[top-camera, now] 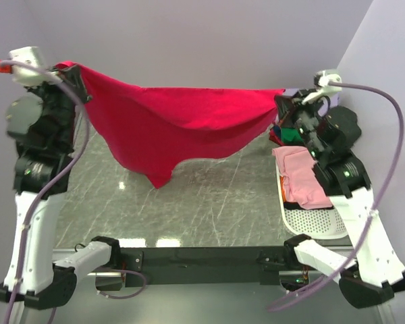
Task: Fold and stack the t-shirts
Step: Flatten the tshirt out
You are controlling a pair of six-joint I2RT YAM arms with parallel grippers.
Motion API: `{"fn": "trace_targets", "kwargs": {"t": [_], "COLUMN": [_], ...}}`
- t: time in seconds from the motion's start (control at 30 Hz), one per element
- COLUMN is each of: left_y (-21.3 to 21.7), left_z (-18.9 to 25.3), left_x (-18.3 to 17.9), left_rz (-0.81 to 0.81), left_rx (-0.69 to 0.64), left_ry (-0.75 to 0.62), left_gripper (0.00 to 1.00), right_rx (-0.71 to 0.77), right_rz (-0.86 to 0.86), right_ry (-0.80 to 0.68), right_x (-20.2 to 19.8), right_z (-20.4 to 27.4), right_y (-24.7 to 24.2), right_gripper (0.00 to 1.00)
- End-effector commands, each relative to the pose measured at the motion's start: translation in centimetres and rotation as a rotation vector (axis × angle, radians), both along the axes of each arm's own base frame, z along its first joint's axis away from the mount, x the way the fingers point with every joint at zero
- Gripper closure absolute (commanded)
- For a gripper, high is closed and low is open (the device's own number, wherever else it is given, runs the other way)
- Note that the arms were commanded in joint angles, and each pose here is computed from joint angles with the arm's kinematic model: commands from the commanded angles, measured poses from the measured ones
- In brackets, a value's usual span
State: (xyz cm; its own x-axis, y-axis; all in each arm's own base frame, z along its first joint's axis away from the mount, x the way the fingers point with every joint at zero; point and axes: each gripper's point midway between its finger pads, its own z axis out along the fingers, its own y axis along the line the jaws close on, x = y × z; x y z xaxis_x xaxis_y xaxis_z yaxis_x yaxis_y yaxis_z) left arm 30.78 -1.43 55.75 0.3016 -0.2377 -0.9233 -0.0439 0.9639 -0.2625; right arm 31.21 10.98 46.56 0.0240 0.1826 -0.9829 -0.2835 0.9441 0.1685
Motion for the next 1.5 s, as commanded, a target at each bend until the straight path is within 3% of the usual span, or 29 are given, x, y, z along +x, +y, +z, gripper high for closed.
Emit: {"fn": "trace_targets", "kwargs": {"t": [0.0, 0.3, 0.43, 0.63, 0.77, 0.87, 0.9, 0.97, 1.0, 1.13, 1.17, 1.2, 1.23, 1.27, 1.3, 1.33, 1.37, 1.4, 1.43, 1.47], "left_y": [-1.3, -3.1, -2.9, -3.3, -4.4, -5.2, -5.8, -6.2, -6.4, -5.7, -5.7, -5.5, -4.4, -3.8, -3.0, -0.9, -0.4, 0.2, 0.7, 1.0], "left_z": [5.6, 11.1, 13.0, 13.9, 11.9, 7.8, 4.2, 1.5, -2.5, -10.4, -14.1, -14.7, -16.2, -20.2, -20.4, -21.4, -23.6, -22.7, -22.8, -23.2], "left_x": [-6.3, -17.8, -21.0, -20.1, -15.7, -10.0, -6.8, -3.5, -0.7, 7.2, 10.4, 12.2, 14.0, 17.0, 18.4, 19.7, 21.3, 21.9, 22.6, 22.7], "left_rz": [-0.141, -0.361, -0.383, -0.394, -0.406, -0.385, -0.384, -0.366, -0.350, -0.265, -0.261, -0.248, -0.217, -0.204, -0.187, -0.127, -0.117, -0.092, -0.060, -0.045], "left_rx": [-0.017, -0.005, -0.003, 0.001, 0.021, 0.043, 0.055, 0.098, 0.107, 0.146, 0.155, 0.154, 0.146, 0.120, 0.101, 0.071, 0.060, 0.053, 0.049, 0.050], "left_ry": [-0.151, -0.334, -0.400, -0.405, -0.344, -0.246, -0.158, -0.130, -0.052, 0.115, 0.210, 0.201, 0.232, 0.323, 0.346, 0.377, 0.426, 0.410, 0.415, 0.427], "left_gripper": [0.99, 0.99, 0.99, 0.99, 0.99, 1.00, 1.00, 1.00, 0.99, 0.99, 0.99, 0.99, 0.93, 0.79, 0.72, 0.69, 0.66, 0.61, 0.38, 0.07], "right_rx": [0.030, 0.046, 0.068, 0.084, 0.079, 0.073, 0.070, 0.067, 0.054, 0.036, 0.037, 0.035, 0.019, 0.020, 0.027, 0.009, 0.003, 0.002, -0.014, -0.016], "right_rz": [0.052, 0.144, 0.146, 0.137, 0.103, 0.076, 0.073, 0.073, 0.040, -0.009, -0.010, -0.016, -0.033, -0.040, -0.058, -0.062, -0.065, -0.077, -0.088, -0.094], "right_ry": [-0.153, -0.267, -0.354, -0.369, -0.288, -0.193, -0.165, -0.093, -0.026, 0.113, 0.143, 0.159, 0.220, 0.247, 0.247, 0.318, 0.338, 0.334, 0.362, 0.360], "right_x": [-5.2, -14.0, -18.5, -19.8, -16.1, -11.5, -10.2, -6.4, -4.2, 3.9, 5.4, 6.9, 9.7, 11.0, 12.6, 14.4, 15.1, 15.9, 16.4, 16.5], "right_z": [5.6, 9.5, 12.3, 13.2, 11.0, 7.4, 6.2, 2.3, -1.0, -8.2, -9.6, -10.2, -13.1, -14.2, -13.9, -16.7, -17.4, -16.9, -18.1, -18.1], "right_y": [-0.9, -2.5, -4.2, -4.9, -4.1, -2.9, -2.4, -0.8, -0.6, 1.7, 2.3, 2.5, 3.1, 3.4, 3.2, 3.7, 3.8, 3.8, 3.7, 3.7], "right_gripper": [1.00, 1.00, 1.00, 1.00, 1.00, 1.00, 1.00, 1.00, 1.00, 1.00, 1.00, 1.00, 1.00, 1.00, 0.97, 0.86, 0.70, 0.58, 0.42, 0.33]}}
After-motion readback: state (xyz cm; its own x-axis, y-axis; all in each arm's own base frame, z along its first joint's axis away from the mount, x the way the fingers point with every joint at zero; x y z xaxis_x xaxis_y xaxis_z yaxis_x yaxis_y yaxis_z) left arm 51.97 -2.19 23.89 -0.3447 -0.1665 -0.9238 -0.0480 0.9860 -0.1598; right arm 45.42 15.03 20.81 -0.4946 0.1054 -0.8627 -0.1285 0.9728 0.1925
